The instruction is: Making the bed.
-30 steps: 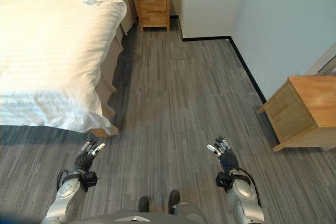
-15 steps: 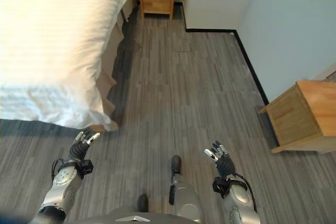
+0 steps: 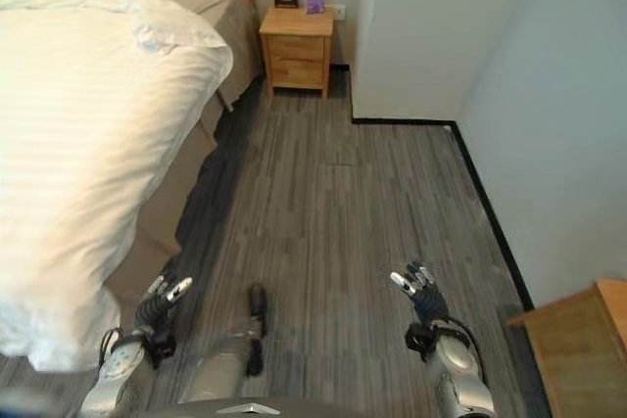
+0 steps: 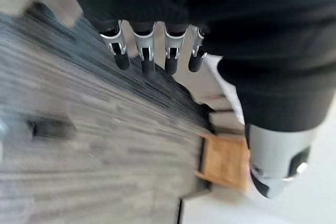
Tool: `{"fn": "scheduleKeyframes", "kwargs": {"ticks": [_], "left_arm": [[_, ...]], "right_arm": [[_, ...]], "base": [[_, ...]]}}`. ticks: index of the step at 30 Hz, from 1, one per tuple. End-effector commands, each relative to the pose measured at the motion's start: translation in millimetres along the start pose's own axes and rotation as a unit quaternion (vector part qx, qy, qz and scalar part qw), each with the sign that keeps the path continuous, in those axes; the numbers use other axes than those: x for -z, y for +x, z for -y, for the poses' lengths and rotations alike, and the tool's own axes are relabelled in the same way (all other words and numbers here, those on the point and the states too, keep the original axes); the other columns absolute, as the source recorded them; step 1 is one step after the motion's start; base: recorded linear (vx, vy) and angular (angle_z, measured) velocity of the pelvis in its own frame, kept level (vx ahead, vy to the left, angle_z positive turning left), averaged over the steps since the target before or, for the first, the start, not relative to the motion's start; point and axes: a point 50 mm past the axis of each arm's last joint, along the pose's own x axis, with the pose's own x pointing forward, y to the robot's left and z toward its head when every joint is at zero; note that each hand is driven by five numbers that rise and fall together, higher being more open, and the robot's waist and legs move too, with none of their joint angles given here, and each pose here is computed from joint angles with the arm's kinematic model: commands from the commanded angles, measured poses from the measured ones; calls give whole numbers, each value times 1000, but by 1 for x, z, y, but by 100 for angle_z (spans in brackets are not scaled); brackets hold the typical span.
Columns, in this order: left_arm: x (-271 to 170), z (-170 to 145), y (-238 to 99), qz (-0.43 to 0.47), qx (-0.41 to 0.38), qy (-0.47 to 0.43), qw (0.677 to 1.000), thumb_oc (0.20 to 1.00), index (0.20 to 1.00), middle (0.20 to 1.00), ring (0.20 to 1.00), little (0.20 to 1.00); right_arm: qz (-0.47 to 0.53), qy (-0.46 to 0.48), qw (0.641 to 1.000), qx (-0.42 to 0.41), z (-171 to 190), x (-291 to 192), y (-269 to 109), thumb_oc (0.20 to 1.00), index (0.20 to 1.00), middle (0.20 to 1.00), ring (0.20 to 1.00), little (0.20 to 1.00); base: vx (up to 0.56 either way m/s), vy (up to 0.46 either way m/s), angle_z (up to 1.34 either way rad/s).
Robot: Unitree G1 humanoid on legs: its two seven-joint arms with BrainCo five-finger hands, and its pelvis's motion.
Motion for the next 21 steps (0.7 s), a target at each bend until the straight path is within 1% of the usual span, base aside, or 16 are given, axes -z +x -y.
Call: {"fn": "scheduleKeyframes", "kwargs": {"ticks": [1, 3, 6, 8, 10, 11, 13, 16, 18, 19, 21], "left_arm": [[-54, 0, 14, 109, 8, -2, 994, 1000, 1000, 1000, 1000, 1000], [-59, -2, 16, 113, -2, -11, 993, 1000, 1000, 1000, 1000, 1000], [-67, 0, 18, 124, 7, 9, 992, 1000, 1000, 1000, 1000, 1000], [-69, 1, 19, 126, 9, 16, 992, 1000, 1000, 1000, 1000, 1000], [-75, 5, 22, 135, 26, 21, 990, 1000, 1000, 1000, 1000, 1000], [-75, 5, 22, 135, 26, 21, 990, 1000, 1000, 1000, 1000, 1000], [-78, 12, 26, 138, 38, 30, 989, 1000, 1000, 1000, 1000, 1000], [-88, 18, 28, 157, 43, 41, 986, 1000, 1000, 1000, 1000, 1000], [-83, 28, 30, 150, 56, 24, 987, 1000, 1000, 1000, 1000, 1000], [-88, 37, 34, 155, 59, -25, 986, 1000, 1000, 1000, 1000, 1000], [-91, 41, 34, 158, 62, -31, 985, 1000, 1000, 1000, 1000, 1000]], "right_arm": [[87, 2, 994, -58, -27, -37, 9, 1000, 1000, 1000, 1000, 1000], [88, 20, 993, -77, -39, -35, 10, 1000, 1000, 1000, 1000, 1000], [87, 10, 992, -88, -45, -34, 9, 1000, 1000, 1000, 1000, 1000], [85, 16, 992, -88, -46, -33, 9, 1000, 1000, 1000, 1000, 1000], [75, 17, 993, -86, -41, -27, 5, 1000, 1000, 1000, 1000, 1000], [76, 17, 993, -86, -41, -27, 5, 1000, 1000, 1000, 1000, 1000], [63, 28, 996, -60, -27, -18, 0, 1000, 1000, 1000, 1000, 1000], [61, 16, 996, -63, -24, -17, -6, 1000, 1000, 1000, 1000, 1000], [58, 21, 996, -59, -21, -15, -4, 1000, 1000, 1000, 1000, 1000], [81, 29, 995, -59, -18, -28, 0, 1000, 1000, 1000, 1000, 1000], [98, -16, 994, -43, -9, -40, 1, 1000, 1000, 1000, 1000, 1000]], "base": [[691, 206, -87], [636, 266, -54], [558, 283, -4], [431, 79, 48], [635, 22, 66], [565, -103, 86], [958, -218, 128], [707, -210, 109], [730, -379, 42], [720, -590, 19], [522, -455, 58]]}}
